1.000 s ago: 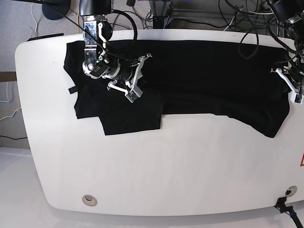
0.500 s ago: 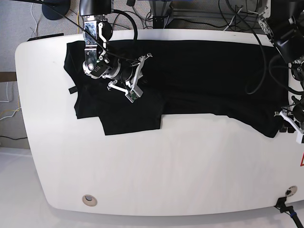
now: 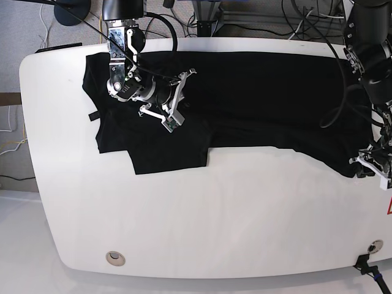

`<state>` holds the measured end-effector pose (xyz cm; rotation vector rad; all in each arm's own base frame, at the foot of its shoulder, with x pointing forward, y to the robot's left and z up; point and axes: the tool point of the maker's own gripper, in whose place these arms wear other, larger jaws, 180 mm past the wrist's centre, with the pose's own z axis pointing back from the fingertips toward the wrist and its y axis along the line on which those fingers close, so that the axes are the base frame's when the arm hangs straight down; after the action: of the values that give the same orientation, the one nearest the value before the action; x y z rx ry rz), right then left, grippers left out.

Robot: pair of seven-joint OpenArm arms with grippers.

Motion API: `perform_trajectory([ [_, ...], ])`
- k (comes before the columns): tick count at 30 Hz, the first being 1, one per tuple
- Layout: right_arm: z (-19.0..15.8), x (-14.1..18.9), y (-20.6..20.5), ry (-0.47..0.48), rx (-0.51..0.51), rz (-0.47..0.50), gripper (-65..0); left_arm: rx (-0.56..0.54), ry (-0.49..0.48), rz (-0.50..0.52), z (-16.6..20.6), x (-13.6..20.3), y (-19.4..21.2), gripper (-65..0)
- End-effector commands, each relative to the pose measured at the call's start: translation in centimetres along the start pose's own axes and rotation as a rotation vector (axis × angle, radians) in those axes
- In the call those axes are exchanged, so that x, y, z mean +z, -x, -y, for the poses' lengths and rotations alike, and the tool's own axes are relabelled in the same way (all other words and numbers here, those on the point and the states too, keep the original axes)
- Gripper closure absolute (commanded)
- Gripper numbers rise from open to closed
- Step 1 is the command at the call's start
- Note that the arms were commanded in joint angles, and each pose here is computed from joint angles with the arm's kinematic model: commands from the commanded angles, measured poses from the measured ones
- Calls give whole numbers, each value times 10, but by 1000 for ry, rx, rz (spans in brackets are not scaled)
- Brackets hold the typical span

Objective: Fold the T-shirt properly
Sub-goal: 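Grasp the sleeve end with the left gripper and pull it outward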

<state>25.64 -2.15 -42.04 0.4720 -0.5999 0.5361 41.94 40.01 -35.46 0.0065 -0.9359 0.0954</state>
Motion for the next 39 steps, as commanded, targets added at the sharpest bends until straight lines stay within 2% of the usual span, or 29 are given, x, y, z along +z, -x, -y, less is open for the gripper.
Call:
perform_trajectory([
  [1,5,3,-6,17,17,4,0,29,-30,78,-14,3,-26,-196],
  [3,5,3,-6,17,17,4,0,44,-49,71,-22,2,-24,-197],
  [11,3,3,-6,10,19,8,0,16,-12,9,-5,-13,-5,-201],
  [15,3,3,-7,9,19,10,0,25,-25,-1,-6,-14,0,-325],
  [21,4,4,-7,12,23,11,0,30,-41,-7,-8,-14,2,-324],
  [28,4,4,-7,12,23,11,0,56,9,-39,20,-26,22,-324],
  [31,5,4,-7,13,22,11,0,79,14,-66,23,-29,35,-324],
  [39,6,5,-7,16,22,11,0,82,28,-65,32,-32,37,-320],
])
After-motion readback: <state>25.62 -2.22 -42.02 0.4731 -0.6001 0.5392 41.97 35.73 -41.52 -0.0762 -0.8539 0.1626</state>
